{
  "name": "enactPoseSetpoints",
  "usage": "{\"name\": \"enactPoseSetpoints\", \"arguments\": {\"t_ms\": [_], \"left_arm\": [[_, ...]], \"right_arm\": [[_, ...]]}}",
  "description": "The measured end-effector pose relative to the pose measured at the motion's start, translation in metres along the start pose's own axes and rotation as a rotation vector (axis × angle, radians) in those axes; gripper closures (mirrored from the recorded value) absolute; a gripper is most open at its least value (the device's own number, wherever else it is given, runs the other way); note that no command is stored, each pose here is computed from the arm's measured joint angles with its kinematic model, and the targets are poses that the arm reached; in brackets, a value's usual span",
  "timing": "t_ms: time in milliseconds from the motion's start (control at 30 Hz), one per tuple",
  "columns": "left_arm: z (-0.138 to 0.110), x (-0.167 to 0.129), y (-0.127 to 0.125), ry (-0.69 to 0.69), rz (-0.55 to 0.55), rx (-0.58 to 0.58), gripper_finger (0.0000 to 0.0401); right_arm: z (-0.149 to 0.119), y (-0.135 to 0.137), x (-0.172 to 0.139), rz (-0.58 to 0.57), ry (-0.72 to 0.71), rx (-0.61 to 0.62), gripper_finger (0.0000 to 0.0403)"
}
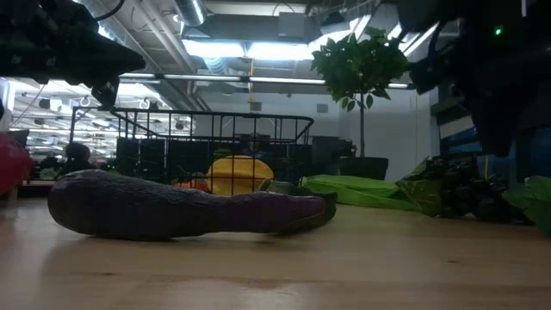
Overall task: Build produce basket
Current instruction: Put the dark purple grapes into the black wire basket
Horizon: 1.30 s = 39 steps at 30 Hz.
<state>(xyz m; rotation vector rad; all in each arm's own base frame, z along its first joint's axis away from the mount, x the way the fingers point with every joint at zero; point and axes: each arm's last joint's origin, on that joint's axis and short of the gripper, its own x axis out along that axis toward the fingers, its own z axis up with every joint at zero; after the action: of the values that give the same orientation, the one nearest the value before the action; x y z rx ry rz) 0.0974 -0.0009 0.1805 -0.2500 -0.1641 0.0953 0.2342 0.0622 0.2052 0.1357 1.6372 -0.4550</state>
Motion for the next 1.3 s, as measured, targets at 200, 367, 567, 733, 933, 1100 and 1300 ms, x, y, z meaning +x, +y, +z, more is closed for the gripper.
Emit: {"name": "enactPoseSetpoints", "arguments": {"t_ms": [200,367,567,733,933,1100,1300], "left_arm": [[0.0,0.0,0.0,0.0,0.0,-0.002,0.0372],[0.0,0.0,0.0,0.0,0.0,-0.002,0.0372],[0.0,0.0,0.0,0.0,0.0,-0.001,0.0372],[0.0,0.0,0.0,0.0,0.0,-0.001,0.0372],[0.0,0.0,0.0,0.002,0.0,-0.001,0.0372],[0.0,0.0,0.0,0.001,0.0,-0.001,0.0372],[0.0,0.0,0.0,0.002,0.0,-0.001,0.0372]], "right_arm": [[0.008,-0.018,-0.002,0.021,-0.009,-0.062,0.023],[0.007,-0.036,-0.016,0.069,-0.082,-0.032,0.023],[0.005,-0.035,-0.033,0.178,-0.251,0.021,0.023],[-0.003,-0.02,-0.016,0.208,-0.262,0.058,0.023],[-0.007,-0.005,0.019,0.308,-0.316,0.064,0.023],[-0.013,-0.008,0.042,0.236,-0.341,0.148,0.023],[-0.015,-0.007,0.059,0.265,-0.386,0.187,0.023]]}}
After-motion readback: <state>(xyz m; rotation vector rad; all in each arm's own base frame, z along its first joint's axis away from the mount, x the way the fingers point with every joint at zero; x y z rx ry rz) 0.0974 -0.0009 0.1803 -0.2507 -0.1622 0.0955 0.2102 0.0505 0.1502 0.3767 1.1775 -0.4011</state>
